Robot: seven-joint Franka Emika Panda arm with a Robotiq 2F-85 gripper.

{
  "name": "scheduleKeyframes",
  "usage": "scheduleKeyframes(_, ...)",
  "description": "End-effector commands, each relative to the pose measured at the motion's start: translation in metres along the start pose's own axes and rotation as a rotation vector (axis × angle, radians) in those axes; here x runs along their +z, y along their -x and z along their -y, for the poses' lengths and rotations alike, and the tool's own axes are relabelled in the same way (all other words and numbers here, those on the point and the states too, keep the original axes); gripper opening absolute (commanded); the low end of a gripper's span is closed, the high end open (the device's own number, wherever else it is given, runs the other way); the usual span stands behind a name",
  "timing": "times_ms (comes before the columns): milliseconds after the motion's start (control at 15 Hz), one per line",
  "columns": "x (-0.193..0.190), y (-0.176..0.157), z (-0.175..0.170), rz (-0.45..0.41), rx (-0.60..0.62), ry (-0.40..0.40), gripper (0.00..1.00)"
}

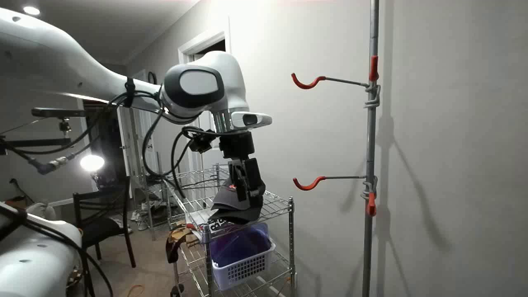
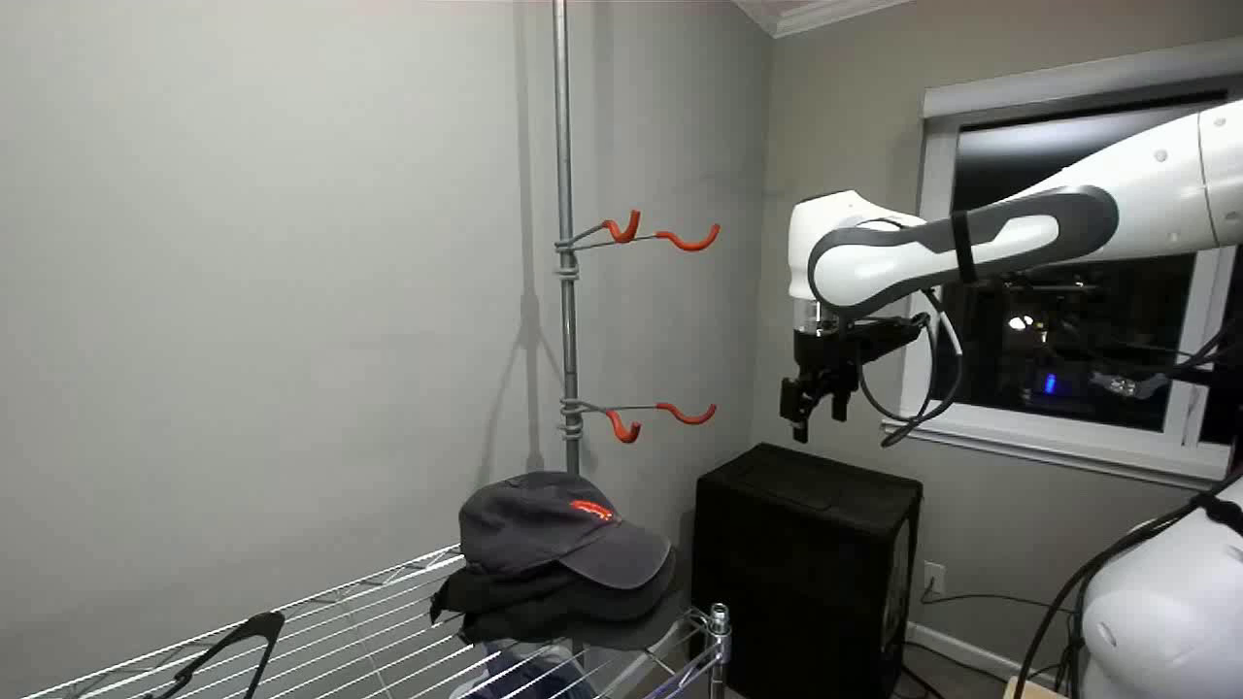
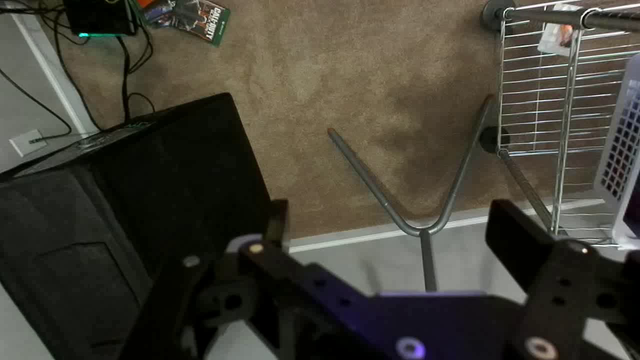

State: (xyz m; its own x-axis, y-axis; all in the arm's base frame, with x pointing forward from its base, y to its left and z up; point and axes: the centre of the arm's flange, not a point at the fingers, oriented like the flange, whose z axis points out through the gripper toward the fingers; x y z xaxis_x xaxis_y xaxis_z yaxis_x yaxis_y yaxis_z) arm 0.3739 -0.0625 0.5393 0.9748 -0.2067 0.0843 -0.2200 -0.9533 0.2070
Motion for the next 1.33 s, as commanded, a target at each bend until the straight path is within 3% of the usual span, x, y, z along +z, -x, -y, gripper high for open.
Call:
scheduleKeyframes(0, 0.000, 0.000, 0.000, 0.000, 0.000, 0.000, 1.00)
scheduleKeyframes(467, 0.000, 0.000, 0.000, 0.000, 0.000, 0.000, 1.00)
scheduleKeyframes(600, -0.005, -0.007, 0.020, -0.052, -0.053, -0.023, 1.00)
scheduleKeyframes(800, -0.031, -0.017, 0.099, -0.200, -0.185, -0.073, 1.00)
scheduleKeyframes(1067, -0.063, 0.001, 0.211, -0.340, -0.418, -0.135, 1.00)
scheduleKeyframes(1267, -0.075, 0.010, 0.274, -0.440, -0.561, -0.214, 1.00)
